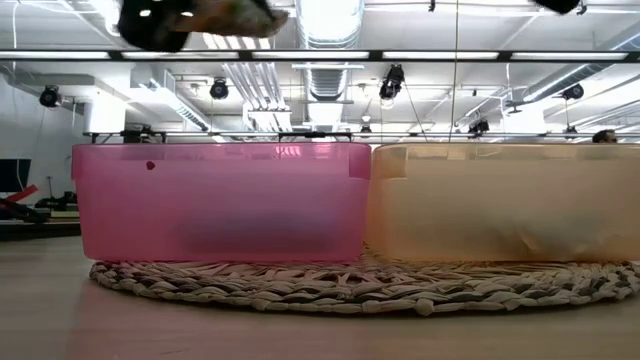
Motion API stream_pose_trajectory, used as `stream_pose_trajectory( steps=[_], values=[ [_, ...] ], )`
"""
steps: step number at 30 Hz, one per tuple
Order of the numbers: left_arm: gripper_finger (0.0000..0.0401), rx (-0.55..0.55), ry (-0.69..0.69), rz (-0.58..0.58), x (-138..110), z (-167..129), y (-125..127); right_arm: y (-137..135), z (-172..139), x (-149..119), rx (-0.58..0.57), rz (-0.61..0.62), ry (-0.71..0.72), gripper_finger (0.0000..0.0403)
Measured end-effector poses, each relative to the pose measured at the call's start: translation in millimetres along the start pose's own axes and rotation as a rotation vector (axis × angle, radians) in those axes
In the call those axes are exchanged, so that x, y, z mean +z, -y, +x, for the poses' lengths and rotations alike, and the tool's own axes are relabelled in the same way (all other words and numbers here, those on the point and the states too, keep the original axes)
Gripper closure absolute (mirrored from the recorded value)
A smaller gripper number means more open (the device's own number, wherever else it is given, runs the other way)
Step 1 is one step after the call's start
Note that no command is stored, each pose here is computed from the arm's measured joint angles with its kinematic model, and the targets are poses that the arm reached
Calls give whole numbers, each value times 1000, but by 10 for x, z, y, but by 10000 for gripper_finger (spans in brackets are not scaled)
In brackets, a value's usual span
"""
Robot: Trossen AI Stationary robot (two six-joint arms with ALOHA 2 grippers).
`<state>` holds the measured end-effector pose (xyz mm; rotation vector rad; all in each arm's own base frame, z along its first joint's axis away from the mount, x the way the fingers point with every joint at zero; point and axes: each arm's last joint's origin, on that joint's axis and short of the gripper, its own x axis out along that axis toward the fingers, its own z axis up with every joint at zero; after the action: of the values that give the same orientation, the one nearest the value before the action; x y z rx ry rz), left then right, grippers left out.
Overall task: Pick and place Granola Bars by type
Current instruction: Put the yellow granola bar into the orange bin
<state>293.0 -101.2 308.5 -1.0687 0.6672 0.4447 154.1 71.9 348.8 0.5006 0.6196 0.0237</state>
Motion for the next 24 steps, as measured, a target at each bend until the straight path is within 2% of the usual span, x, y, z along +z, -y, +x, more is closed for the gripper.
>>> stream_pose_trajectory(
  steps=[5,10,16,20,24],
  values=[
    [346,-77,93,74,213,2,94,18,-359,52,68,6,52,395],
    [346,-153,159,126,360,32,162,74,-555,71,74,-17,100,395],
    [346,-253,233,163,493,109,258,132,-625,48,42,-20,109,394],
    [346,-303,227,187,574,191,310,134,-623,45,38,-31,106,394],
    [346,-293,226,307,635,296,377,136,-623,43,35,-47,107,394]
  ],
)
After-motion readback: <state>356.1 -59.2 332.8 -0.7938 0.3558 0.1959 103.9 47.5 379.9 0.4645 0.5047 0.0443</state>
